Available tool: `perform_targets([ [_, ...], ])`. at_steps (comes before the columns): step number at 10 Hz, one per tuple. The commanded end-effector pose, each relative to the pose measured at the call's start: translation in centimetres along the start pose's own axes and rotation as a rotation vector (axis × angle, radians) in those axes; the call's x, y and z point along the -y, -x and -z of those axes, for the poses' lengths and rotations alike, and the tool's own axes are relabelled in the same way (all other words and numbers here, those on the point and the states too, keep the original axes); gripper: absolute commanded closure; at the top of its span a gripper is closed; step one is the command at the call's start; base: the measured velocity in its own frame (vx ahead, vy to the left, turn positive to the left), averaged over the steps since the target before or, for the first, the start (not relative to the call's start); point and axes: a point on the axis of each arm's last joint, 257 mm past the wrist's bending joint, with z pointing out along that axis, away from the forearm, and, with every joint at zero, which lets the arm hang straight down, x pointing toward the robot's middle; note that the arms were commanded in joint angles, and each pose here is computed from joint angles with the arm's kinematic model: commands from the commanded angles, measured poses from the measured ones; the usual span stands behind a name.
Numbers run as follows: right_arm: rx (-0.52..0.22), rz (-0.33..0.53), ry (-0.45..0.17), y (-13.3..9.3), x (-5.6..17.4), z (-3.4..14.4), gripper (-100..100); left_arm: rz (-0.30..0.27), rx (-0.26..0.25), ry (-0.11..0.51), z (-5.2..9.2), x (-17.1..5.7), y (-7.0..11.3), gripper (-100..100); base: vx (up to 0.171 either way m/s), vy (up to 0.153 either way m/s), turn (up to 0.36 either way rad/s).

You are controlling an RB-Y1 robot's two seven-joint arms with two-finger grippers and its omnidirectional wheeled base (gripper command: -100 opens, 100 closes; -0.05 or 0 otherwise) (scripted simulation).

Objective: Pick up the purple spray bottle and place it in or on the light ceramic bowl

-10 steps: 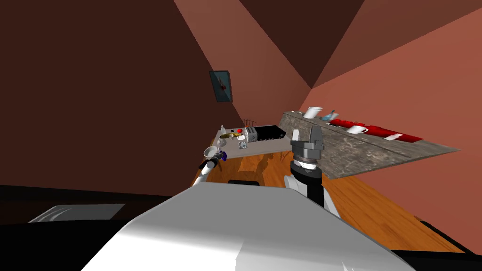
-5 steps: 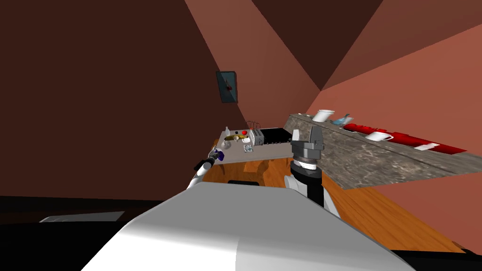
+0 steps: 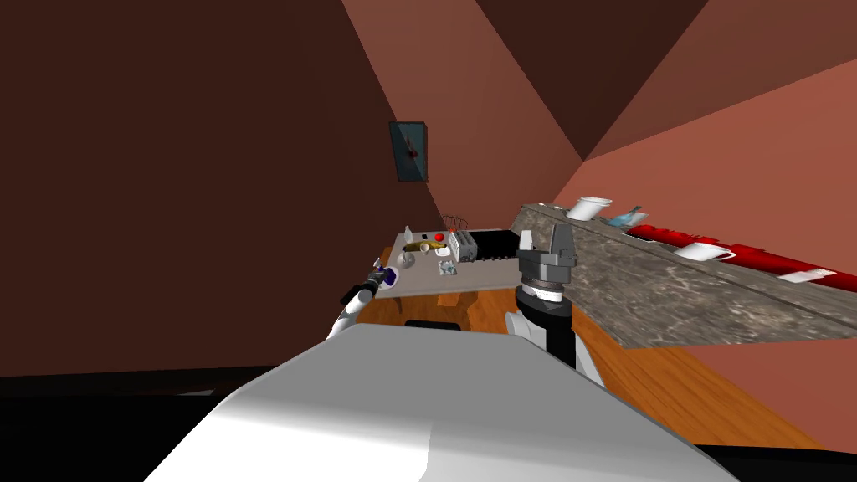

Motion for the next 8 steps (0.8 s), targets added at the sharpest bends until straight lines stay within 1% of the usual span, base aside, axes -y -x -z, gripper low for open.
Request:
perform_targets([
  [1, 0.0, 0.0, 0.0, 0.0, 0.0, 0.0, 0, 0.0, 0.0, 0.0, 0.0, 0.0, 0.0, -100, 0.005, 0.006, 0.0],
  [4, 0.0, 0.0, 0.0, 0.0, 0.0, 0.0, 0, 0.0, 0.0, 0.0, 0.0, 0.0, 0.0, -100, 0.0, 0.0, 0.0],
  [5, 0.0, 0.0, 0.0, 0.0, 0.0, 0.0, 0, 0.0, 0.0, 0.0, 0.0, 0.0, 0.0, 0, 0.0, 0.0, 0.0],
  [6, 0.0, 0.0, 0.0, 0.0, 0.0, 0.0, 0, -0.002, 0.001, 0.008, 0.2, 1.1, -1.0, -100, 0.01, -0.05, 0.072],
  [8, 0.0, 0.0, 0.0, 0.0, 0.0, 0.0, 0, -0.004, 0.002, 0.016, 0.4, 2.2, -2.1, -100, 0.031, -0.103, 0.059],
])
